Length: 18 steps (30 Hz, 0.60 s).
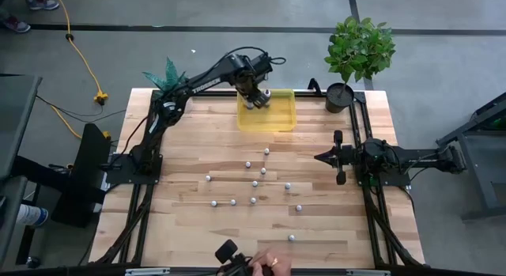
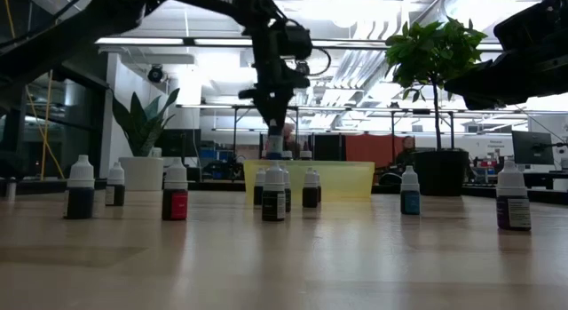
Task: Pick & Place food coloring
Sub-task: Put the large blue food coloring bottle into the yellow bin
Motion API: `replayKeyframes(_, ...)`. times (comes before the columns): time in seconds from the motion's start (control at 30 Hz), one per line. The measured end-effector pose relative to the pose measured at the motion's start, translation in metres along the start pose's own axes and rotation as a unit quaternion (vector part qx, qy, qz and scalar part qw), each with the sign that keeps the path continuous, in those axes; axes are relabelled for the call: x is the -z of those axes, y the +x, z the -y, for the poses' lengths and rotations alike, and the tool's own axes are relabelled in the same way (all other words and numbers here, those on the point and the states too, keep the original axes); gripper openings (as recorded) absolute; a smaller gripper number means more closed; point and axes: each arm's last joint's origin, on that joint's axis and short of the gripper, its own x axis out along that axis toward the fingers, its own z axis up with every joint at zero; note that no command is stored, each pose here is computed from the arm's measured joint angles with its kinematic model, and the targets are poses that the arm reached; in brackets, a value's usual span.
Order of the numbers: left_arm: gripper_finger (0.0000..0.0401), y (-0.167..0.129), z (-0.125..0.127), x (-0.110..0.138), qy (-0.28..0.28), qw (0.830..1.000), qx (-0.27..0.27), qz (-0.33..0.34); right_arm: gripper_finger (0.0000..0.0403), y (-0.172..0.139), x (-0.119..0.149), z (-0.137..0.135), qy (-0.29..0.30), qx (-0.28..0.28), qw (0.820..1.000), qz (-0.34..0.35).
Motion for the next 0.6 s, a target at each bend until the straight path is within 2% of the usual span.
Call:
replayKeyframes(0.33, 0.0106, -0.054, -0.009, 0.015, -0.002, 0.999, 0.005, 0.036, 0.0000, 0.000, 0.000, 0.000, 0.000, 0.000, 1.000, 0.000)
replayKeyframes(0.4, 0.0106, -0.061, -0.010, 0.019, -0.004, 0.998, 0.009, 0.061, 0.0000, 0.000, 0.000, 0.000, 0.000, 0.000, 1.000, 0.000)
replayKeyframes(0.53, 0.0106, -0.062, -0.009, 0.028, -0.005, 0.993, 0.032, 0.112, 0.0000, 0.000, 0.000, 0.000, 0.000, 0.000, 1.000, 0.000)
replayKeyframes(0.6, 0.0106, -0.055, -0.009, 0.036, -0.007, 0.993, 0.046, 0.106, 0.0000, 0.000, 0.000, 0.000, 0.000, 0.000, 1.000, 0.000)
